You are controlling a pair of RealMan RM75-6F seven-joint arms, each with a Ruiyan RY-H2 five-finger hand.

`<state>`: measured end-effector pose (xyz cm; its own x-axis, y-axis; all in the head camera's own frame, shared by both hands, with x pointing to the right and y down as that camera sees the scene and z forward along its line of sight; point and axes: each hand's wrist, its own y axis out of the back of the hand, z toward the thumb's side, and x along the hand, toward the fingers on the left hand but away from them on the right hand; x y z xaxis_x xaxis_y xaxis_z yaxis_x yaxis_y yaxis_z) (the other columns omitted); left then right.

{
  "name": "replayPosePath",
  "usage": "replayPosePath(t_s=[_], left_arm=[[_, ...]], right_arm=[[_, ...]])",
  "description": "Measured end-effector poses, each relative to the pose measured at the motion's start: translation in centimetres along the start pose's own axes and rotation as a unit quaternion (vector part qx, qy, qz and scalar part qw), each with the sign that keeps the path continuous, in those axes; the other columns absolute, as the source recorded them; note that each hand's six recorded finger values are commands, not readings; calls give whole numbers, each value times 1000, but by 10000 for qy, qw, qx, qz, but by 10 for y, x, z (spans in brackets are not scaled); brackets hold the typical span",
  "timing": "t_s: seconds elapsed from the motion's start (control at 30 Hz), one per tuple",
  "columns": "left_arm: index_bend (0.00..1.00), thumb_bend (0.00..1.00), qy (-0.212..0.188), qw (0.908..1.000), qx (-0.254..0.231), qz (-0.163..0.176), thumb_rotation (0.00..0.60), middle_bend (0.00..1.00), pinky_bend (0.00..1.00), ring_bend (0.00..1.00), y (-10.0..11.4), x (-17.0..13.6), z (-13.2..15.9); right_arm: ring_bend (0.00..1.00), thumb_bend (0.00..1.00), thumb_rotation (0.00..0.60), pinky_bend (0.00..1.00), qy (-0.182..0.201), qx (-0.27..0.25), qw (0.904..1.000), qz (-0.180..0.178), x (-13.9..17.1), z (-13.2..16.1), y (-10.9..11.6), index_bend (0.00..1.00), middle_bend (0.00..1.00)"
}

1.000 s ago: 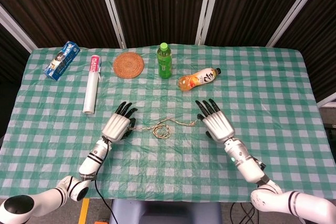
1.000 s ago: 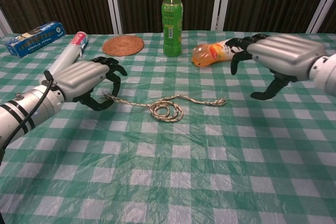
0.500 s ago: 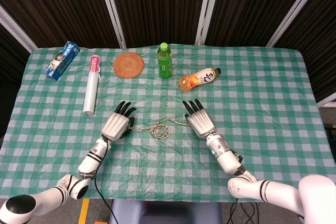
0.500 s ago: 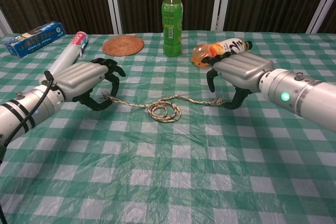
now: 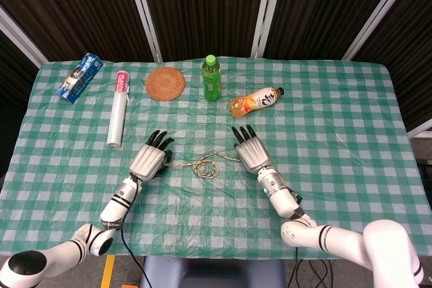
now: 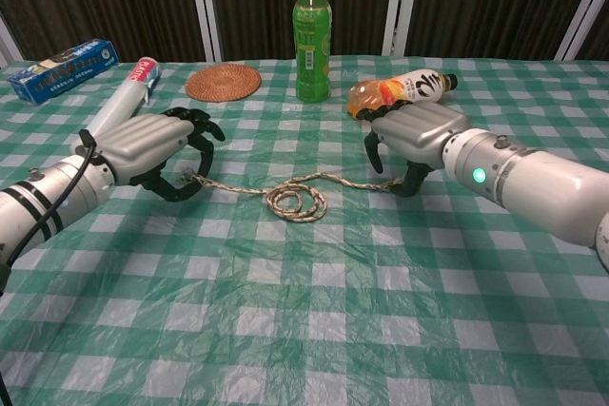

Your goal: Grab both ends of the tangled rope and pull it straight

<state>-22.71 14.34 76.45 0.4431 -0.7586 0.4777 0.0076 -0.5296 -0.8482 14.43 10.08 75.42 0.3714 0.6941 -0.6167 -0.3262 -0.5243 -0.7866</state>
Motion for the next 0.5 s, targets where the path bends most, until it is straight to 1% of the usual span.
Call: replayPosePath(t_s=[0.17, 0.5], left_arm=[[746, 456, 11, 10000, 7, -36, 600, 164, 59, 0, -1, 0, -2], [744, 453, 0, 10000, -10, -94, 600, 158, 58, 0, -3, 0, -3]], right_arm=[[0, 462, 600, 0, 5, 43, 10000, 59, -3, 3, -3, 593, 0], [0, 465, 600, 0, -46, 127, 9997, 187, -3, 2, -9, 609, 0]])
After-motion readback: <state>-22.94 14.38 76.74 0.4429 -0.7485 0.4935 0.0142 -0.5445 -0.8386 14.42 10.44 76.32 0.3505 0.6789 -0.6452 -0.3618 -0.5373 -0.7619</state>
